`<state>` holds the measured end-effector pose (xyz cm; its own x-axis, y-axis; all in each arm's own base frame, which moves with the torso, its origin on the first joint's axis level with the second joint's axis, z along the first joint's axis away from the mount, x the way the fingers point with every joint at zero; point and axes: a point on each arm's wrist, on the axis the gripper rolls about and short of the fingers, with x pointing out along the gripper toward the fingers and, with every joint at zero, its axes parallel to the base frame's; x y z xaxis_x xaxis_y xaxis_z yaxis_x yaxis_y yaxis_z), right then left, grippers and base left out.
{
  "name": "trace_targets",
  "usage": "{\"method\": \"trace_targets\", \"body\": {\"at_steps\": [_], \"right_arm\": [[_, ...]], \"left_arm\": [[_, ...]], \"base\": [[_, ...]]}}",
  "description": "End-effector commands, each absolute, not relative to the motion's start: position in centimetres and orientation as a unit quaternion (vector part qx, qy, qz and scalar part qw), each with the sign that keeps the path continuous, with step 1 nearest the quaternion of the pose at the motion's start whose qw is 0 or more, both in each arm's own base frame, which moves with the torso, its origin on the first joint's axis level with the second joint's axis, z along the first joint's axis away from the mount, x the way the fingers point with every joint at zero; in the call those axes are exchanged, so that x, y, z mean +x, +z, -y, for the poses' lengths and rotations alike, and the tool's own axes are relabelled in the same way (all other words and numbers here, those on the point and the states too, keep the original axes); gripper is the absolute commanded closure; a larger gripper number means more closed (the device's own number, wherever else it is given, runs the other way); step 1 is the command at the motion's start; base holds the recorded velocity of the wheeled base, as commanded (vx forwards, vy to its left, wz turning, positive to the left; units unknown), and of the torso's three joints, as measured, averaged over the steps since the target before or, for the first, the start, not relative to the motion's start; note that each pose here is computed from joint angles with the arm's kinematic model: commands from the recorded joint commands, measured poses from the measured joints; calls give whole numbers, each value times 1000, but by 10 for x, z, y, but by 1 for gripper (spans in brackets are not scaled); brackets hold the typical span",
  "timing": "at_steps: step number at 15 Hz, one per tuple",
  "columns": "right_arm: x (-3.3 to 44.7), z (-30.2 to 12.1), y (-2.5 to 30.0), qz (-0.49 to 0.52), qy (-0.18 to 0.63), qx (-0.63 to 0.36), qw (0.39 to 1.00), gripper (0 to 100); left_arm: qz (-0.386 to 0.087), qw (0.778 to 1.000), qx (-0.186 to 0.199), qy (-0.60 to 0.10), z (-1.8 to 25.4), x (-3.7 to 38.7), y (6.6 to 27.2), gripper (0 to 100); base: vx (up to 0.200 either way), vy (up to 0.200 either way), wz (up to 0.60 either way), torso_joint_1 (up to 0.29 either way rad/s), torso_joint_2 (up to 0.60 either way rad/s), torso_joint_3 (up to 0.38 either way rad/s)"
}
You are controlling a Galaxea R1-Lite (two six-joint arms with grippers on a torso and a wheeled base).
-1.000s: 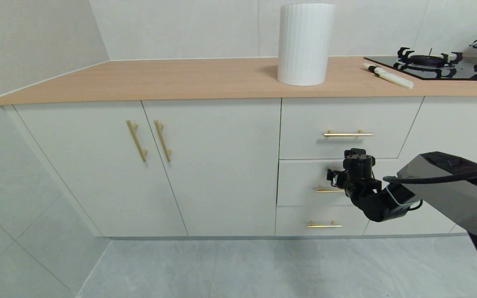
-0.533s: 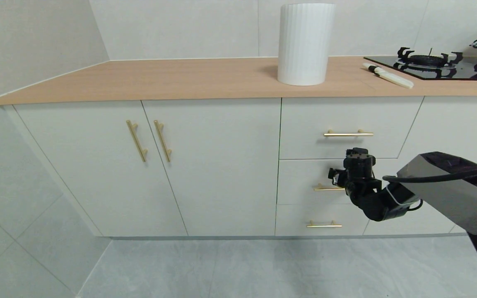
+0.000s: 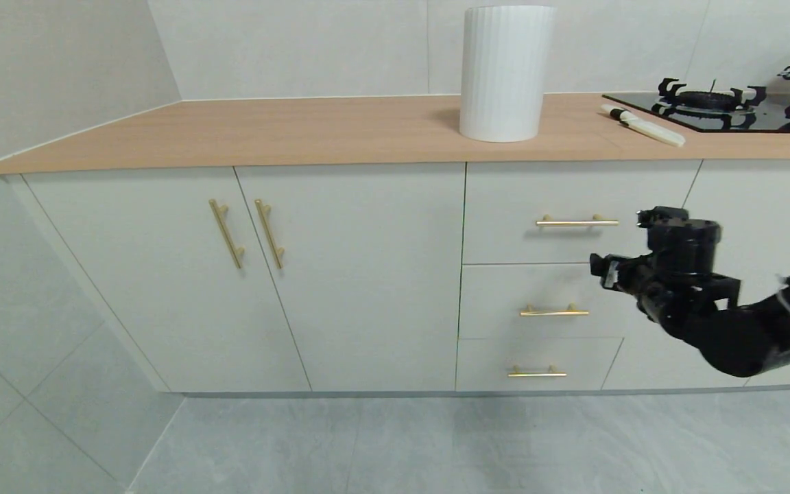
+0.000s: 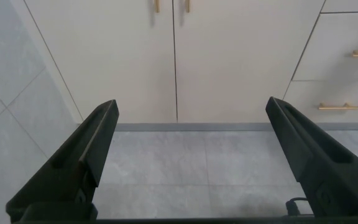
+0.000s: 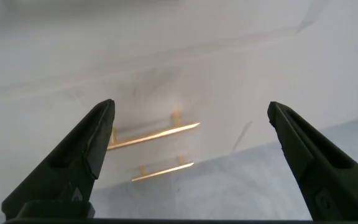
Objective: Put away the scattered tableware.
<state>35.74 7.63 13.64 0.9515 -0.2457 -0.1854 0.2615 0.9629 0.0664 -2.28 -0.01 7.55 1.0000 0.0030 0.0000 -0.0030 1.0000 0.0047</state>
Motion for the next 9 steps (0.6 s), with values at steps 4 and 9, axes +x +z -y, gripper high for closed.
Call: {"method": "trace_targets", "body": {"at_steps": [4, 9], "right_arm": [[140, -13, 244, 78, -177, -9, 981, 0], [24, 9, 238, 84, -223, -13, 971, 0]], "left_arm": [[0, 1000, 2, 2, 0, -23, 75, 0], [0, 1000, 2, 2, 0, -23, 75, 0]], "base": [[0, 0, 0, 0, 0, 0], [0, 0, 0, 0, 0, 0]]}}
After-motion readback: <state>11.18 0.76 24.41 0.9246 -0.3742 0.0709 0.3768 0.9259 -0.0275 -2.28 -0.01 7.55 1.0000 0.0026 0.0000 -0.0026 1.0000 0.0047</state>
